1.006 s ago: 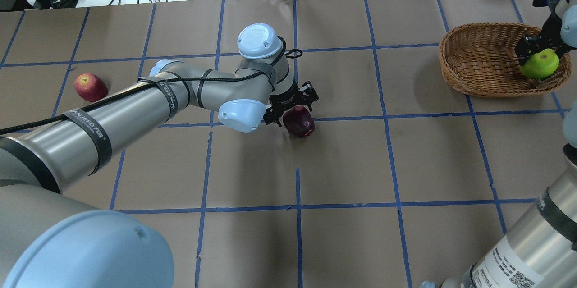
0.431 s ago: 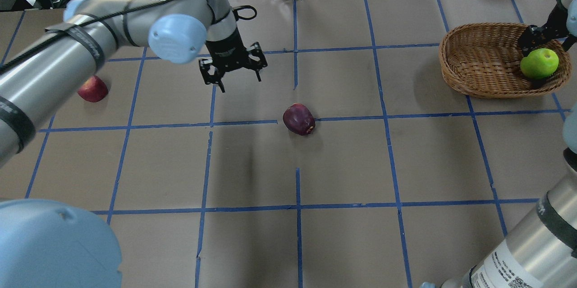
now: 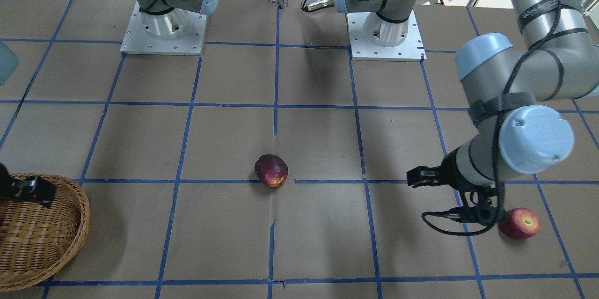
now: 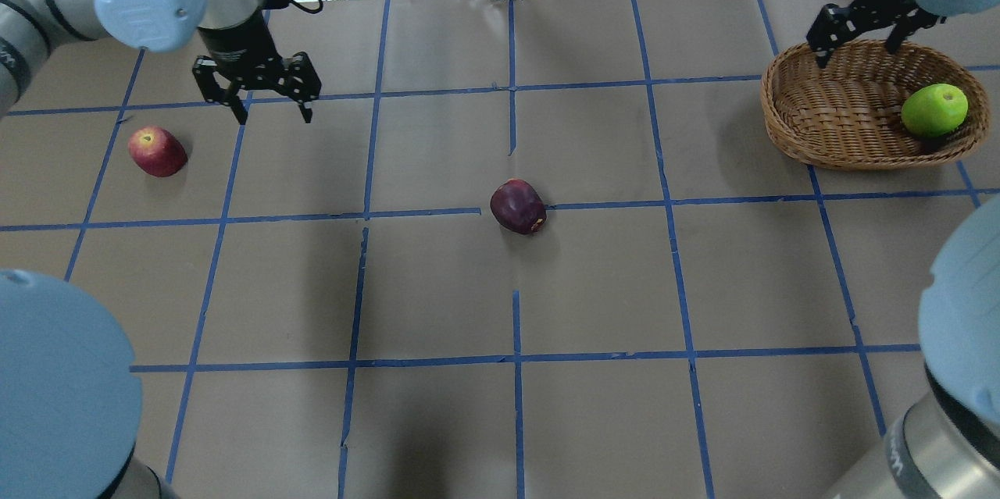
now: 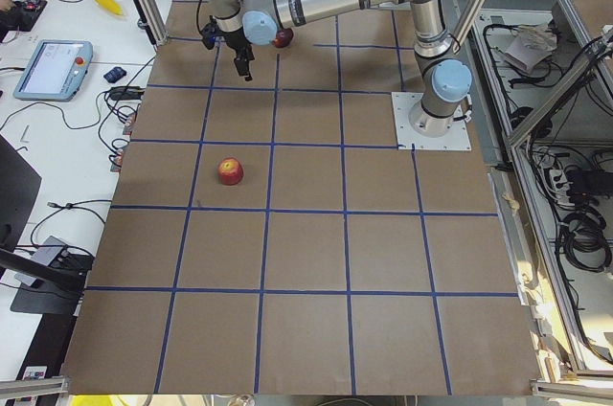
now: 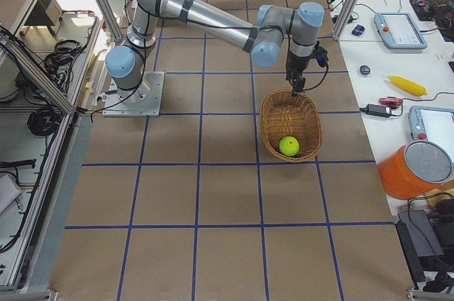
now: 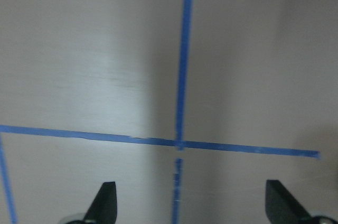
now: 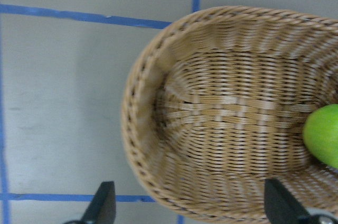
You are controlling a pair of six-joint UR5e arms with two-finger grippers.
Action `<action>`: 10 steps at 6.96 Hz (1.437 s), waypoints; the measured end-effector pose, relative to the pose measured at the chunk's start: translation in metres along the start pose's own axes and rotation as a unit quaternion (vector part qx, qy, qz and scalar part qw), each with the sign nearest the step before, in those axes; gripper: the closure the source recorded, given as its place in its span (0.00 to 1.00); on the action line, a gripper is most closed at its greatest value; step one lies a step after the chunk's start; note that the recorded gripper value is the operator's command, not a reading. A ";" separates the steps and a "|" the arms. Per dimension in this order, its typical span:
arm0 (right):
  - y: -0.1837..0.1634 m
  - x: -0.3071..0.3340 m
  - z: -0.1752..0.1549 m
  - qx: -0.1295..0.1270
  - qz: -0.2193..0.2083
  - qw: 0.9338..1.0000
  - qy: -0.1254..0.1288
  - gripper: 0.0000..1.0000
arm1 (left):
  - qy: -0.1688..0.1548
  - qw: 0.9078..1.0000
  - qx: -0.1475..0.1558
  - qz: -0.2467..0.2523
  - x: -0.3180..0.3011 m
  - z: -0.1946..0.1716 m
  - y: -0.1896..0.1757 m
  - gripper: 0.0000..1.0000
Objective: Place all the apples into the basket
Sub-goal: 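Release both apples and raise both grippers, then grasp dark red apple with right gripper while left grasps last red apple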
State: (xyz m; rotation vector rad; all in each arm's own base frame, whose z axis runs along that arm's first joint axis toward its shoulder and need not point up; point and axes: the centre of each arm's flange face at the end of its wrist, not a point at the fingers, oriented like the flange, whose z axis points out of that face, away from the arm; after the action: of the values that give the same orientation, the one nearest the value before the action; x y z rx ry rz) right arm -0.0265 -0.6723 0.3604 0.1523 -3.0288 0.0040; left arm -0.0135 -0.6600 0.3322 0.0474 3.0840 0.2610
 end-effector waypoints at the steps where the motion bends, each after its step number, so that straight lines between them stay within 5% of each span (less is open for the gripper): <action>1: 0.000 -0.076 -0.012 -0.003 0.008 1.000 -0.025 0.00 | -0.005 1.000 0.013 0.021 -0.052 0.003 -0.008 0.00; 4: 0.016 -0.272 -0.002 -0.026 0.002 0.998 -0.060 0.00 | -0.036 0.991 0.074 0.106 -0.160 0.046 -0.033 0.00; 10: 0.058 -0.409 0.079 -0.066 -0.096 0.991 -0.069 0.00 | -0.062 0.988 0.043 0.135 -0.202 0.129 -0.056 0.00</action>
State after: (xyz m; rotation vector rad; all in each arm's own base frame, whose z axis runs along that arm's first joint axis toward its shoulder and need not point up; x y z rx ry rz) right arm 0.3640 -0.5747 0.2376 0.4480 -3.1230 -0.2313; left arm 0.1927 -0.7001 0.2043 0.4690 2.9561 0.1267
